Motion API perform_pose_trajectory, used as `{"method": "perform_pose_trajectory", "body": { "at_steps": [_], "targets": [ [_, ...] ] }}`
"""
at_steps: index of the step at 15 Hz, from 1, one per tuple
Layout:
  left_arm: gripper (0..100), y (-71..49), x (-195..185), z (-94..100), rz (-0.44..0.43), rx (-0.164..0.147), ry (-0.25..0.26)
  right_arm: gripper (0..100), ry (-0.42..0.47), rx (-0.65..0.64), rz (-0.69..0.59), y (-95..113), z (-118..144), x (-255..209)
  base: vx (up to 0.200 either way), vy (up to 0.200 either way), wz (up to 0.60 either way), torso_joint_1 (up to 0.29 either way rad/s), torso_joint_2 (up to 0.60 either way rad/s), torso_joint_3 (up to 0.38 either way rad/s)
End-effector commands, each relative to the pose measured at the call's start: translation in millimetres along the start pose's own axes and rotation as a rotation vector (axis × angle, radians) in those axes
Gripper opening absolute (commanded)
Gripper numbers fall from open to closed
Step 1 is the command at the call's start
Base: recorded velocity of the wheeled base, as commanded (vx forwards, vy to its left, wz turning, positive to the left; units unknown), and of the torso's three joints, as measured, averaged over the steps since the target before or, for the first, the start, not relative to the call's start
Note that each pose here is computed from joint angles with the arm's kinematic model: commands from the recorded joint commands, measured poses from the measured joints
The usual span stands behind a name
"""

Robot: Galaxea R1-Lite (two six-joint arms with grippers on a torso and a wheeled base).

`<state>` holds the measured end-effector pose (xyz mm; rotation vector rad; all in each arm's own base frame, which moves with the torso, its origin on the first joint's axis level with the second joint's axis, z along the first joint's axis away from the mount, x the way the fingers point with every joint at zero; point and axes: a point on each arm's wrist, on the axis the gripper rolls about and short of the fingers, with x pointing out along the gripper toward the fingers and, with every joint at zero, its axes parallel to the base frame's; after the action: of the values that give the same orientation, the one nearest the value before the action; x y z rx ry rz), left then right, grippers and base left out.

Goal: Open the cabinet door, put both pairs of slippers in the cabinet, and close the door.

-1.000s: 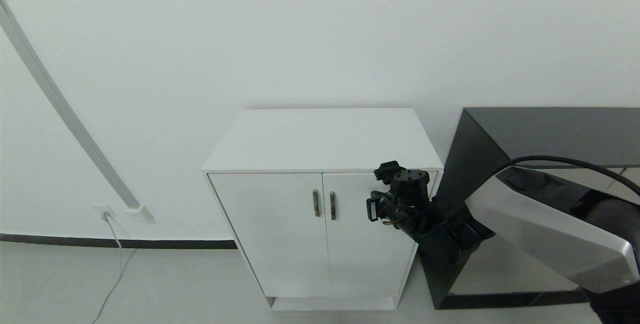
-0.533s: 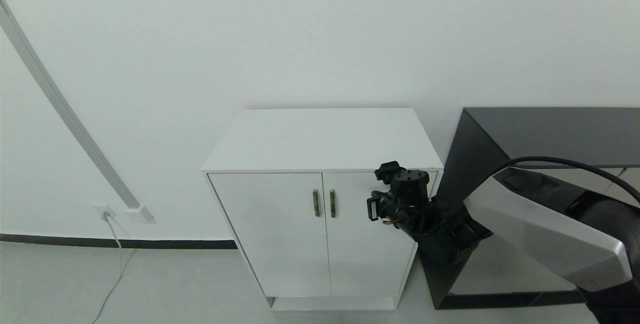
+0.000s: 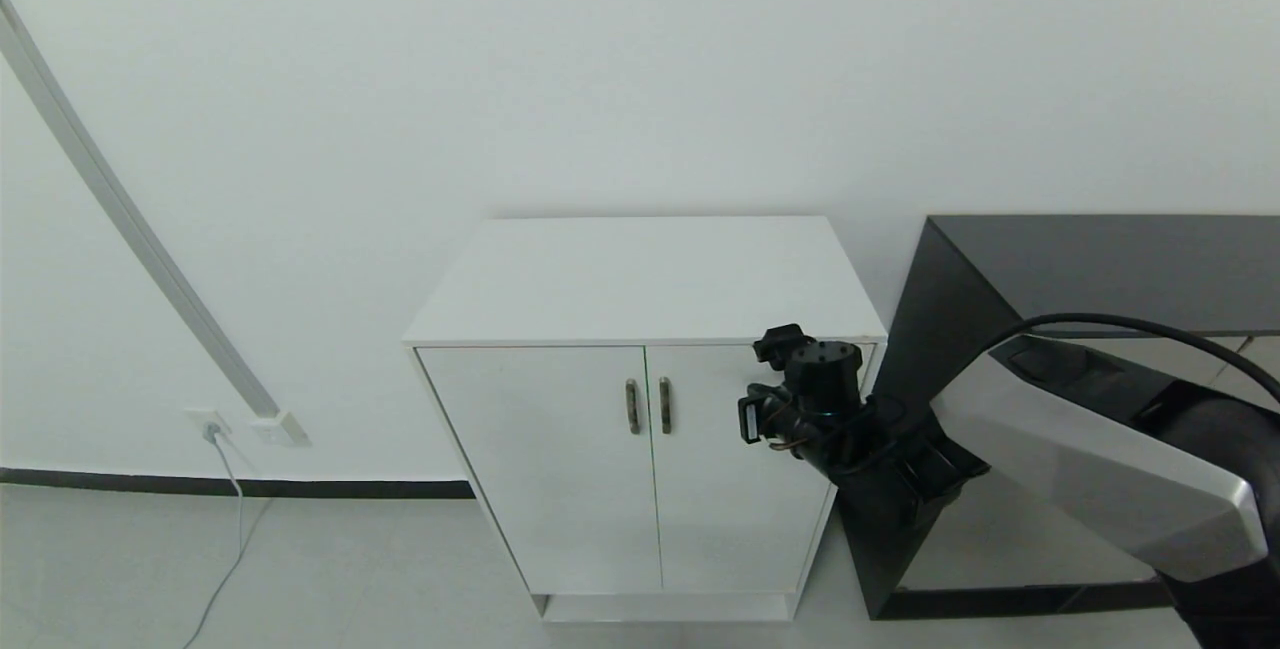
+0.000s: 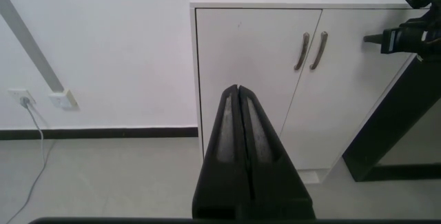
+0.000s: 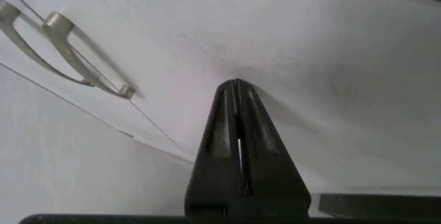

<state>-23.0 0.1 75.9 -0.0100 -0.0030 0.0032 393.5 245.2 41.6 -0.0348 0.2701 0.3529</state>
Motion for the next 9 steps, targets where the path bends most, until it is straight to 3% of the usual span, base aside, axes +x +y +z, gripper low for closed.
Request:
{"method": "perform_pose_trajectory", "body": {
  "at_steps": [1,5,9],
  "targets": [
    [0,0.0,0,0.0,0.001,0.001,0.001,0,-0.015,-0.001,0.018,4,17,-24,0.000,0.000,0.00,0.000,0.00,0.000],
    [0,0.0,0,0.0,0.001,0.001,0.001,0,-0.045,0.003,0.017,-6,37,-79,0.000,0.000,0.00,0.000,0.00,0.000],
    [0,-0.1,0,0.0,0.000,0.002,0.001,0,-0.065,0.001,-0.008,-30,45,-147,0.000,0.000,0.00,0.000,0.00,0.000]
  ]
}}
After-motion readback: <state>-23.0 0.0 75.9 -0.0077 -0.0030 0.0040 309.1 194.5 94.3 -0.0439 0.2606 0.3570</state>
